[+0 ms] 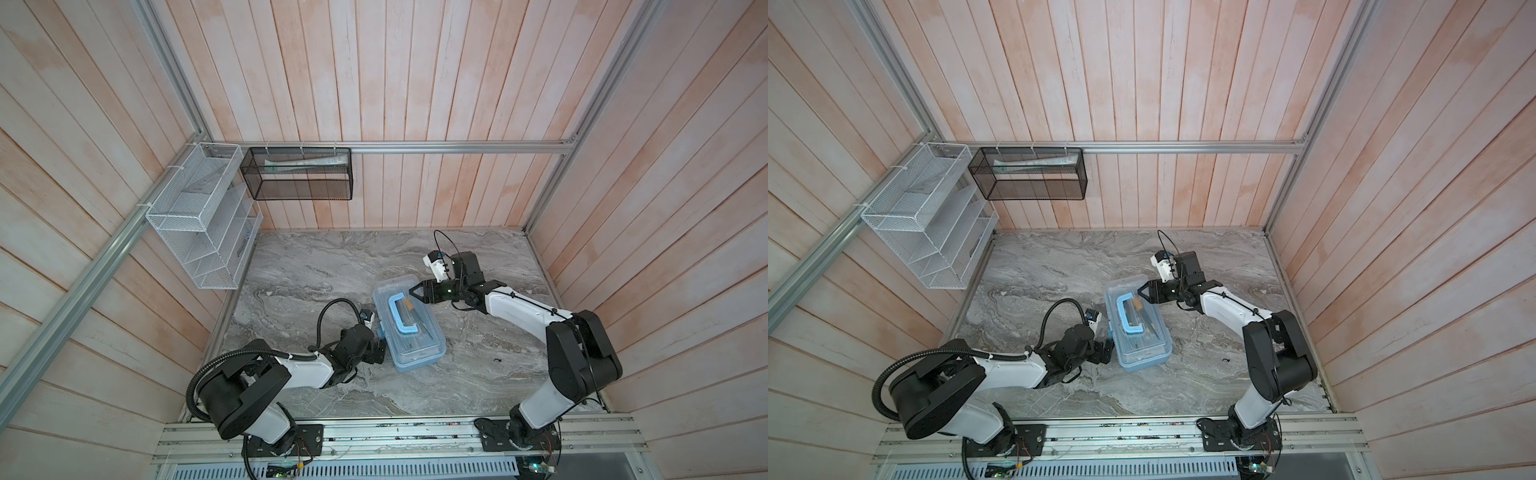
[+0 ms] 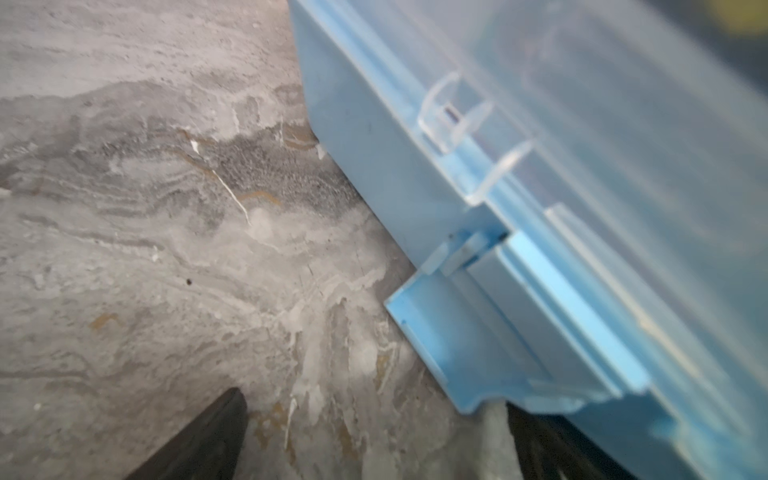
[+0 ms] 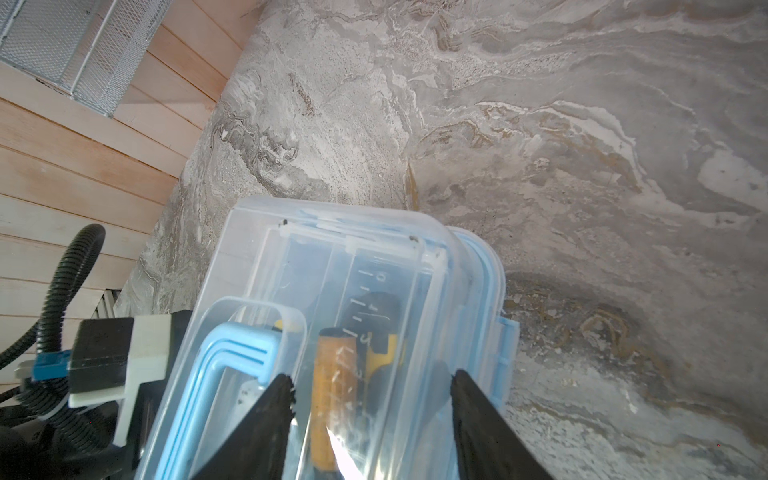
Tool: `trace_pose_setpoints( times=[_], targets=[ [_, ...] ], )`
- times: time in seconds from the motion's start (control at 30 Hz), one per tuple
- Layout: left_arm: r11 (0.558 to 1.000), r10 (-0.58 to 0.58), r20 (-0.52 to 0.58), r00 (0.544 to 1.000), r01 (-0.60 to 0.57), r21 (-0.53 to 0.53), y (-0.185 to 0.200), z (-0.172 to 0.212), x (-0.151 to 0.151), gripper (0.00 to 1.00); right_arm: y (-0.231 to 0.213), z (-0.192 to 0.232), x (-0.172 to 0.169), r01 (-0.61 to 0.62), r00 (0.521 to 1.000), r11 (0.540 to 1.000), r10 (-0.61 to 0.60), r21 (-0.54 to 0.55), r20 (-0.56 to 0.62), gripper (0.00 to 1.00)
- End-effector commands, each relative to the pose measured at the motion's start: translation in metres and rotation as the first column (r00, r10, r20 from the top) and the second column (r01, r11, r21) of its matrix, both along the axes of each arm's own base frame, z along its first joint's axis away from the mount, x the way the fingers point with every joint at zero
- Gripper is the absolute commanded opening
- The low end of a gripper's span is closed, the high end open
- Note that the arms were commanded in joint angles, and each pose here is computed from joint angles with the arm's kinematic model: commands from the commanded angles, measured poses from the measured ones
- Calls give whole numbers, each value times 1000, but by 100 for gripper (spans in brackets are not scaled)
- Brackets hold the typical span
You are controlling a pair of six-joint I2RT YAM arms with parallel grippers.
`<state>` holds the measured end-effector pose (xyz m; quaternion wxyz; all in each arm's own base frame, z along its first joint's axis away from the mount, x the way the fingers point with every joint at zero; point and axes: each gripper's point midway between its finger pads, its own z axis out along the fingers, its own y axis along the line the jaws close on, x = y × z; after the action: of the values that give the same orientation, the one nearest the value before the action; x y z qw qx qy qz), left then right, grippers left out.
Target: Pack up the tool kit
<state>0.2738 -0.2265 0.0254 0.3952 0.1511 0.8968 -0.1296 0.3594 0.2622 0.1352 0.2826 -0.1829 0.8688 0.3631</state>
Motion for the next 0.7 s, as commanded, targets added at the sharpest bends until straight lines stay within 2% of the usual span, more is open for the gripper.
trace_pose_setpoints(
  times=[0.0, 0.37, 0.57, 0.67],
  targets=[
    [996, 74, 0, 997, -74, 41, 11, -11, 5, 100, 7, -7, -20, -49, 997, 998, 50, 25, -59, 59],
    [979, 188, -10, 982, -186, 83, 27, -14, 9, 100, 8, -8, -21, -52, 996, 998, 54, 36, -65, 58],
    [981, 191, 13, 981, -192, 28, 29, 1, 7, 99, 9, -7, -20, -51, 997, 998, 53, 43, -64, 58],
    [988, 149, 14, 989, -149, -43, 17, 15, 8, 90, 9, -6, -19, -48, 997, 998, 51, 46, -61, 57]
  ],
)
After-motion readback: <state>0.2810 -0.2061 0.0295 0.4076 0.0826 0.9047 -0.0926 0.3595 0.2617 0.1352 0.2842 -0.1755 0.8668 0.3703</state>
